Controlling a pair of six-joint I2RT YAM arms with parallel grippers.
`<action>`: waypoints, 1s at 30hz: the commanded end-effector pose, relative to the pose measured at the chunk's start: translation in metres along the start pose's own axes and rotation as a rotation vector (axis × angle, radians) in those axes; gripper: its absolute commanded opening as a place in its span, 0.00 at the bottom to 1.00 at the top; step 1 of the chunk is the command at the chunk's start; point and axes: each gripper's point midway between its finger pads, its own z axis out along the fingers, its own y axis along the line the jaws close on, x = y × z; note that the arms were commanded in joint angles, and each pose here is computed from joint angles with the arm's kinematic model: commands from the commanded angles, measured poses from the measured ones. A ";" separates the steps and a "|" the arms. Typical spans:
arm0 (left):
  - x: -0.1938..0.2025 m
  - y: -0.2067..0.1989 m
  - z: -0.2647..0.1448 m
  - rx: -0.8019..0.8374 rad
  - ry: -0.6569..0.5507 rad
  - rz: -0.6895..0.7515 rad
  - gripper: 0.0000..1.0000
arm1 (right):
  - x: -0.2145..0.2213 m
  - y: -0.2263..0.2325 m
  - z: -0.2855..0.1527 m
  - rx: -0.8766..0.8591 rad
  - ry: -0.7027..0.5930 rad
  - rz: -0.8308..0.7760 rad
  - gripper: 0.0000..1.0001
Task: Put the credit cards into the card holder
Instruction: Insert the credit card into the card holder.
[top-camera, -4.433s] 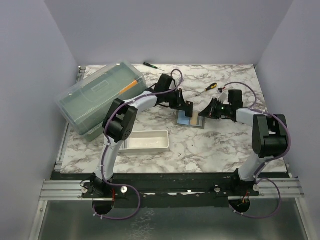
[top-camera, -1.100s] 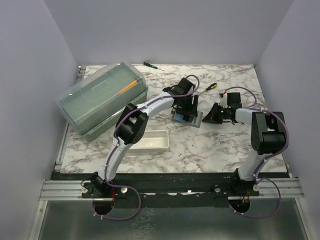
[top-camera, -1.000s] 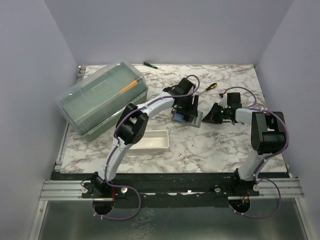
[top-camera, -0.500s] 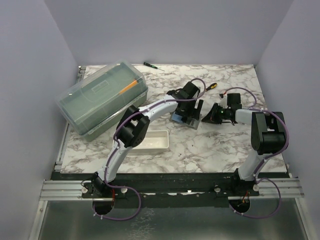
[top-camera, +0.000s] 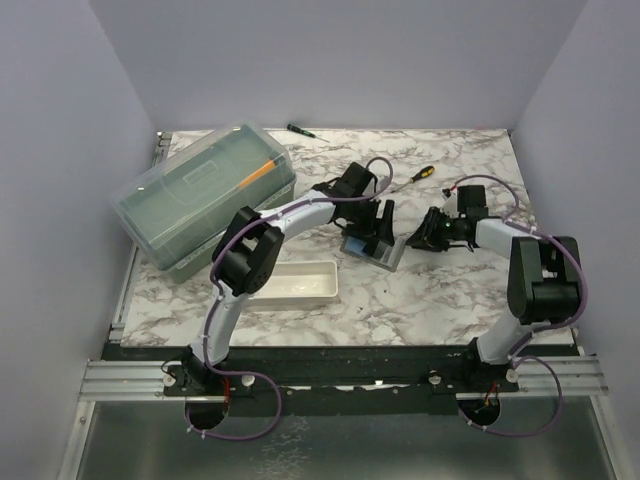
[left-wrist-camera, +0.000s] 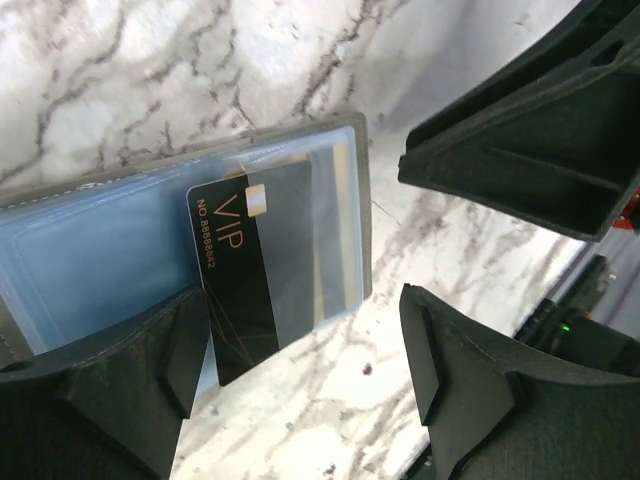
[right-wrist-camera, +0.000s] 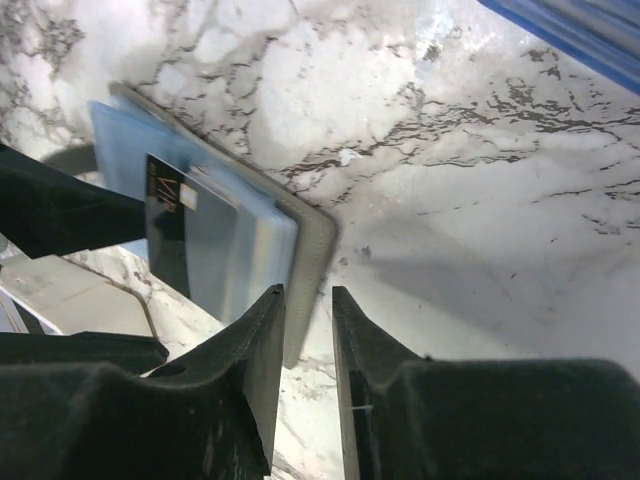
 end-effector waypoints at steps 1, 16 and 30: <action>-0.015 -0.048 -0.030 0.173 -0.067 -0.017 0.82 | -0.001 -0.002 -0.014 0.036 -0.048 -0.052 0.32; 0.007 -0.006 -0.034 -0.087 -0.053 -0.016 0.81 | 0.018 0.026 -0.028 -0.112 -0.080 0.036 0.45; 0.019 0.020 0.011 -0.161 -0.002 -0.027 0.80 | 0.027 0.015 -0.001 -0.158 -0.040 0.097 0.37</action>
